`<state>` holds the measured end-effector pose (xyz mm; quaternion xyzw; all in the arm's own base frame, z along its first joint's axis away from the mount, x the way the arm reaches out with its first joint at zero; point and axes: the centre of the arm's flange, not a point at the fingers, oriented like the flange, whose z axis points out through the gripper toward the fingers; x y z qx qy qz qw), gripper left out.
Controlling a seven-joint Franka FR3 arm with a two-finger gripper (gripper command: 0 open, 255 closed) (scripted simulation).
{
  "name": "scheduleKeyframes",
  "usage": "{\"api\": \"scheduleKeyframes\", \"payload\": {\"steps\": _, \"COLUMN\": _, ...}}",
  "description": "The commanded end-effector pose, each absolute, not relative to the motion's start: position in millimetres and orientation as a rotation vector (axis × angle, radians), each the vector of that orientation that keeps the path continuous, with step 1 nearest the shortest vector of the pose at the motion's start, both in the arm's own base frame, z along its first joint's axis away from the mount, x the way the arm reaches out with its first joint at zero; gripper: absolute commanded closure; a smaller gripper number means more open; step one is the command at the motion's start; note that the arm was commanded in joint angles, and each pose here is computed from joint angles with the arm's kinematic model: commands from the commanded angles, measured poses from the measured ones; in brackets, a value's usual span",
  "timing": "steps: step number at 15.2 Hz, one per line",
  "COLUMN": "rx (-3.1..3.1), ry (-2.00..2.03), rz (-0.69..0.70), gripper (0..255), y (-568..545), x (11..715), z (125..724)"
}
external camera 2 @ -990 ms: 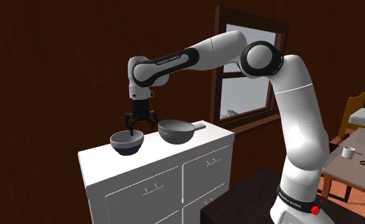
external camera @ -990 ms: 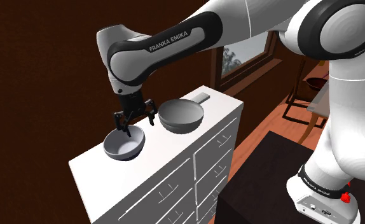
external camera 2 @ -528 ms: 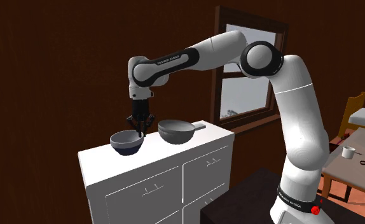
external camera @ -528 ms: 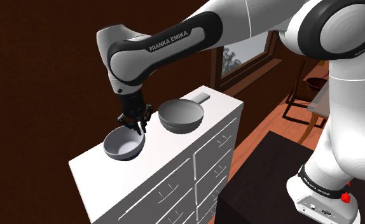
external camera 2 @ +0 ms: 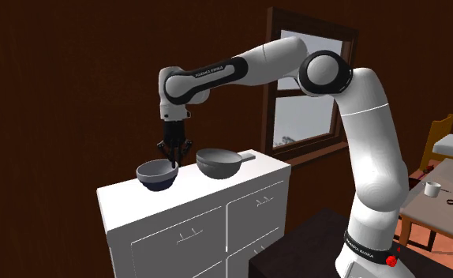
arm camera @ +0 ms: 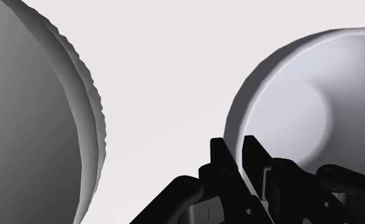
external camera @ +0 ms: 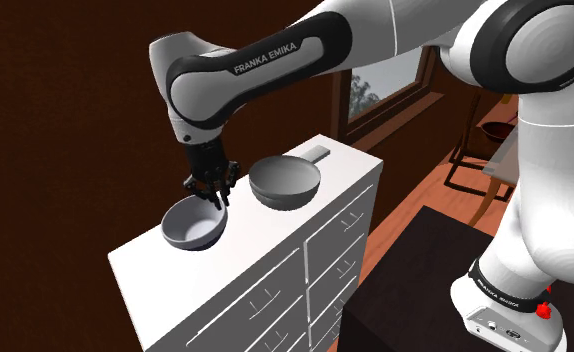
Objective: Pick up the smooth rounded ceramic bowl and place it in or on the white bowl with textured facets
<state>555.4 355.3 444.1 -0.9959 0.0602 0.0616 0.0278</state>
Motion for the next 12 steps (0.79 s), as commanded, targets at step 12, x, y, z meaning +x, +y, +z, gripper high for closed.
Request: {"api": "scheduleKeyframes", "payload": {"steps": 12, "rx": -3.075, "ry": 0.186, "rz": 0.19, "gripper": 255, "y": 355.1, "x": 555.9, "z": 513.0}}
